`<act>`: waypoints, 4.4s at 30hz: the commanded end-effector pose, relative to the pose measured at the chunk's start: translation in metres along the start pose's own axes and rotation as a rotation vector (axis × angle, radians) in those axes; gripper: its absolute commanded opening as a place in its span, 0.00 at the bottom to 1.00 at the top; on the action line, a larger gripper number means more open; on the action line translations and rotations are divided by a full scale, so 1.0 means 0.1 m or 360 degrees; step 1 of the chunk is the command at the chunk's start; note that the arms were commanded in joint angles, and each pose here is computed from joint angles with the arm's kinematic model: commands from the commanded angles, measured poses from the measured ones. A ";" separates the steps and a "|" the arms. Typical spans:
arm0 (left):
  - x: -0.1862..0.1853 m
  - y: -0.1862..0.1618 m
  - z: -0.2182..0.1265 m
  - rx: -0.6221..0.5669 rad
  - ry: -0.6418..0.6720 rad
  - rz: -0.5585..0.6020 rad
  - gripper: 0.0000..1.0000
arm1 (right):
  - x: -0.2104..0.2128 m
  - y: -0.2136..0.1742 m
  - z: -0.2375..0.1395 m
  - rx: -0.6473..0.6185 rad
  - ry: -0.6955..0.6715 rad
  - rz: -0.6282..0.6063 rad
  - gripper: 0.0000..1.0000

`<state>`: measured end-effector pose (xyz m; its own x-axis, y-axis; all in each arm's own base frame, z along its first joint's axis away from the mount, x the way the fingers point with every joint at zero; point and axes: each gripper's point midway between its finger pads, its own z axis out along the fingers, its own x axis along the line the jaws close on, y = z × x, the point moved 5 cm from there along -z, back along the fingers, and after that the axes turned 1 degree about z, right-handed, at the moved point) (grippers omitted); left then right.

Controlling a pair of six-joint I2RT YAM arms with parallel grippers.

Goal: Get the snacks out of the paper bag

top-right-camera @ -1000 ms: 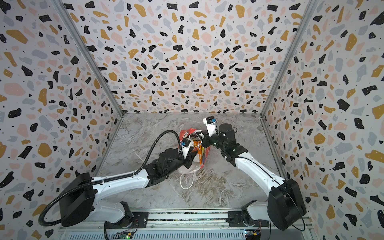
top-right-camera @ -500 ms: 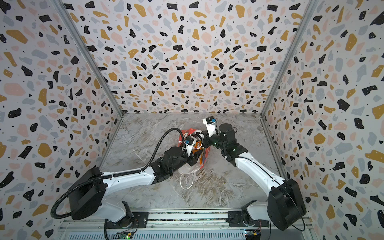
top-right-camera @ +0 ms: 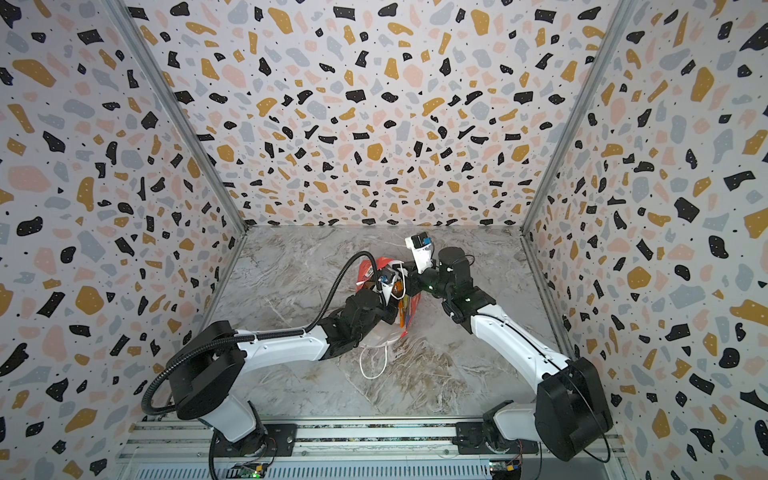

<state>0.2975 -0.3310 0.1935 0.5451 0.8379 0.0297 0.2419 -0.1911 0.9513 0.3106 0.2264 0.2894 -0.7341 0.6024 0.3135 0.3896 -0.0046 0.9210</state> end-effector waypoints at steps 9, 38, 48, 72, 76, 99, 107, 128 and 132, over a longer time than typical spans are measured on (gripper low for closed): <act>0.08 0.09 0.03 -0.0043 0.0018 -0.0025 0.00 | 0.07 0.31 -0.14 -0.0186 -0.0005 -0.0082 0.00; 0.08 0.57 -0.88 -0.0265 -0.0339 0.0013 0.18 | -0.07 0.37 -0.12 -0.0188 -0.0094 -0.0004 0.00; -0.12 0.51 -0.51 -0.0159 -0.0441 -0.0053 0.50 | -0.06 0.35 -0.12 -0.0183 -0.0078 0.0006 0.00; -0.02 0.13 0.16 0.0039 -0.0045 -0.0136 0.35 | -0.03 0.33 -0.15 -0.0193 -0.0051 0.0010 0.00; -0.01 0.07 0.22 0.0076 -0.0010 -0.0115 0.15 | -0.02 0.35 -0.16 -0.0202 -0.0053 0.0000 0.00; -0.20 0.40 -0.25 -0.0011 -0.0428 0.0294 0.41 | -0.06 0.36 -0.20 -0.0227 -0.0095 0.0004 0.00; -0.21 0.26 -0.21 0.0086 -0.0456 0.0641 0.75 | -0.04 0.38 -0.21 -0.0234 -0.0087 0.0000 0.00; -0.16 -0.07 0.14 0.0258 -0.0281 0.0811 0.88 | -0.04 0.34 -0.19 -0.0218 -0.0067 0.0007 0.00; -0.17 -0.02 0.12 0.0214 -0.0281 0.0762 0.89 | -0.03 0.34 -0.18 -0.0220 -0.0046 0.0009 0.00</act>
<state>0.3038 -0.3437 0.1981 0.7211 0.5864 0.3690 0.0446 -0.5708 0.8199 0.3250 0.2066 0.2892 -0.6644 0.6695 0.3321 0.4005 -0.0562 0.9146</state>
